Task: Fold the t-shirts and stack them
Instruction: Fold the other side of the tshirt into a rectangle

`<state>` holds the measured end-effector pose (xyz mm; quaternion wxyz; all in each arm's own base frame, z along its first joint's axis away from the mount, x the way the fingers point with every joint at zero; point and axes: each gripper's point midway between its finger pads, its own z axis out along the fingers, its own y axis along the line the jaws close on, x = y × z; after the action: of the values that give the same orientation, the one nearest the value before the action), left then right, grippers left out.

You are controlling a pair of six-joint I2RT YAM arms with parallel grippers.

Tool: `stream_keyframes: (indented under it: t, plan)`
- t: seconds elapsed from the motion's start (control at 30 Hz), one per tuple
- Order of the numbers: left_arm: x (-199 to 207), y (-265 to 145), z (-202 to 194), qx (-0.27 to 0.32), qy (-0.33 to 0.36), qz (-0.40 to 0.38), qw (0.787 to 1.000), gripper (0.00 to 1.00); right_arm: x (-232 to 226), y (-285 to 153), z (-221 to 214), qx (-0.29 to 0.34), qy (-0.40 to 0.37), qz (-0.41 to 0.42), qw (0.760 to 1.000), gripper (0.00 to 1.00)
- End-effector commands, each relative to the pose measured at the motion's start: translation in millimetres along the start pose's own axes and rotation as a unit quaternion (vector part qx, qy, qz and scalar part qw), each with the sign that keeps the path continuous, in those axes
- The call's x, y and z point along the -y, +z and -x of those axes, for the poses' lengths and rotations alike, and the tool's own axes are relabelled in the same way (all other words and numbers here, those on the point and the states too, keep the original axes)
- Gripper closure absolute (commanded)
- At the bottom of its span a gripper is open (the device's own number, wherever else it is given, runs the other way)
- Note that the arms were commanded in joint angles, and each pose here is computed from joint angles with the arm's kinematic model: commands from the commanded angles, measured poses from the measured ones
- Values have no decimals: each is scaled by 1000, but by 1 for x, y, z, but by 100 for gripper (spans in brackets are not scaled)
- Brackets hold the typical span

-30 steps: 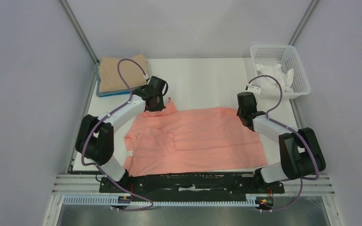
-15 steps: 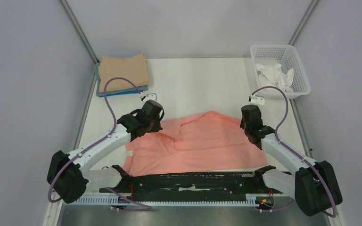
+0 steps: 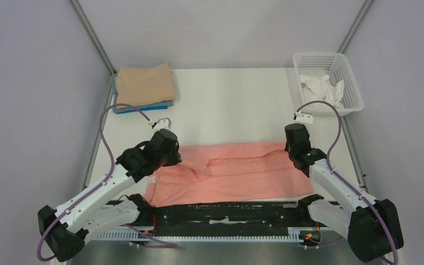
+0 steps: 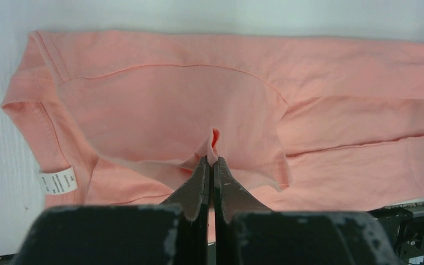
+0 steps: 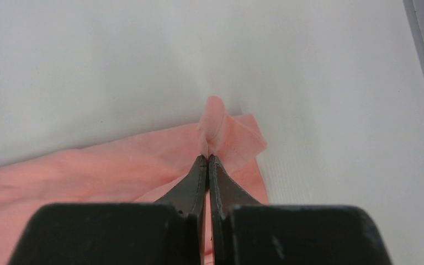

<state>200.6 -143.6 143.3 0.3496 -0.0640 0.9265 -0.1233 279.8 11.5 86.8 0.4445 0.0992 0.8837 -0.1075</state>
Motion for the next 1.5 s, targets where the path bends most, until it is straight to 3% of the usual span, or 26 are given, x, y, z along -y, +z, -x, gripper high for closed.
stream_keyframes:
  t: [0.0, 0.13, 0.37, 0.53, 0.6, 0.67, 0.73, 0.83, 0.93, 1.07, 1.27, 1.37, 1.47]
  plan:
    - [-2, -11, -12, -20, -22, -9, 1000, 98, 5, -9, 26, 28, 1, -12, 1000, 100]
    - [-10, -13, -32, -47, -31, -10, 998, 98, 10, -13, 26, 27, -7, -18, 999, 100]
    - [-26, -10, -75, -110, -45, 0, 993, 96, 27, -12, 4, -4, -20, -61, 998, 90]
    - [-18, -25, -110, -187, -62, -43, 980, 54, 43, -18, -4, -18, -18, -103, 994, 71]
    - [-12, -37, -109, -187, -65, -72, 978, 46, 52, -23, 3, -10, -8, -124, 992, 53]
    - [-11, -49, -95, -157, -61, -86, 982, 29, 57, -30, 15, 9, 17, -139, 990, 20]
    - [-14, -54, -78, -119, -61, -83, 988, 24, 54, -33, 24, 27, 47, -129, 990, 2]
    - [4, -51, -60, -93, -57, -110, 988, 22, 28, -33, 35, 49, 65, -47, 996, 2]
    - [34, -33, -48, -88, -43, -144, 985, 21, -18, -35, 40, 71, 49, 92, 992, 2]
    - [46, 2, -47, -115, -28, -101, 988, 20, -59, -39, 37, 74, 26, 205, 976, 2]
    - [-30, 20, -94, -174, -27, 87, 981, 18, -68, -19, 13, 34, 12, 204, 978, 2]
    - [-56, 8, -117, -198, -37, 122, 972, 18, -71, -13, 8, 16, 3, 200, 980, 2]
    - [-48, -3, -121, -204, -61, 84, 974, 18, -71, -11, 9, 15, 0, 196, 981, 2]
